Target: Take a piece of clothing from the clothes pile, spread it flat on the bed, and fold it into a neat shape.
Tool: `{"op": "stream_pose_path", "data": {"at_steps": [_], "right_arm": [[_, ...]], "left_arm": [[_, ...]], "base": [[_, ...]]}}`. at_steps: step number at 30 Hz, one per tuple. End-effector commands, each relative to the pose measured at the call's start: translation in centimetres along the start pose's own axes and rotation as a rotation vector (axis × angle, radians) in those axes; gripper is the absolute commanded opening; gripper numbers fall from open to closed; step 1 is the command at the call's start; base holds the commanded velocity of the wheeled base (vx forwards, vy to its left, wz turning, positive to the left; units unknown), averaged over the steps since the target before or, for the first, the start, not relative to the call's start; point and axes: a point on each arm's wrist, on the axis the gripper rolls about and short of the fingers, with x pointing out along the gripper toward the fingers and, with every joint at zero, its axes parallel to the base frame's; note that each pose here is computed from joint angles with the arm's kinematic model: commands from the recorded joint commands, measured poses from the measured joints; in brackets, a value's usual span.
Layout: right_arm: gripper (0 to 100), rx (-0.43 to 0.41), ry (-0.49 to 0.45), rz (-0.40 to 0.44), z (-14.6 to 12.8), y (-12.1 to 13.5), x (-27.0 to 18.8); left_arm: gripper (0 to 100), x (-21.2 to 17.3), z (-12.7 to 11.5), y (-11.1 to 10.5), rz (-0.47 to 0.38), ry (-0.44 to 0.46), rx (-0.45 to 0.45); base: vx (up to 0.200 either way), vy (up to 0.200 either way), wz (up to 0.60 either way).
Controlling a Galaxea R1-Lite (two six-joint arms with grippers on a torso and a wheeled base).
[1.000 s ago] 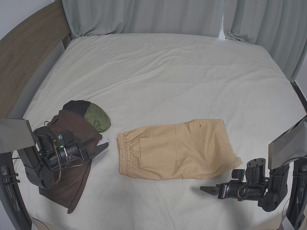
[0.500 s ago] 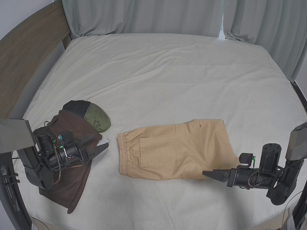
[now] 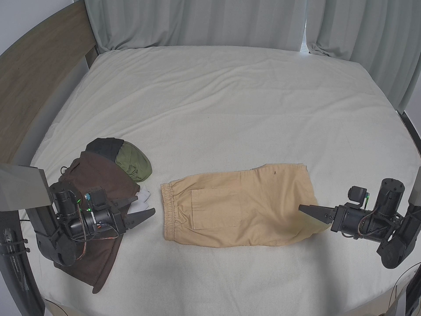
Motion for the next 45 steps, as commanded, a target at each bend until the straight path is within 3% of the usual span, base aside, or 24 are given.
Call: {"op": "stream_pose_path", "data": {"at_steps": [1,17,24,28,32,39,45], "right_arm": [[100,-0.007,-0.017,-0.009,0.3,-0.1,-0.3],[100,-0.028,-0.072,-0.041,1.5,-0.9,-1.2],[100,-0.043,-0.087,-0.031,1.9,-0.6,-1.3],[100,-0.048,-0.088,-0.027,1.9,-0.4,-1.4],[100,-0.049,-0.091,-0.025,2.0,-0.4,-1.4],[100,-0.046,-0.083,-0.024,1.9,-0.4,-1.3],[100,-0.061,-0.081,-0.017,1.8,0.0,-1.2]], "left_arm": [[100,0.6,-1.6,-0.3,-0.018,0.049,-0.036],[100,3.1,-4.7,0.2,-0.030,0.120,-0.154],[100,4.5,-4.6,-0.3,0.025,0.105,-0.205],[100,5.1,-6.3,0.4,0.046,0.139,-0.237],[100,5.6,-7.7,1.3,0.131,0.148,-0.250],[100,6.8,-8.7,1.1,0.123,0.160,-0.248],[100,7.7,-8.9,1.0,0.115,0.151,-0.330]], "base": [[0.000,0.000,0.00],[0.000,0.000,0.00],[0.000,0.000,0.00],[0.000,0.000,0.00],[0.000,0.000,0.00],[0.000,0.000,0.00],[0.000,0.000,0.00]]}}
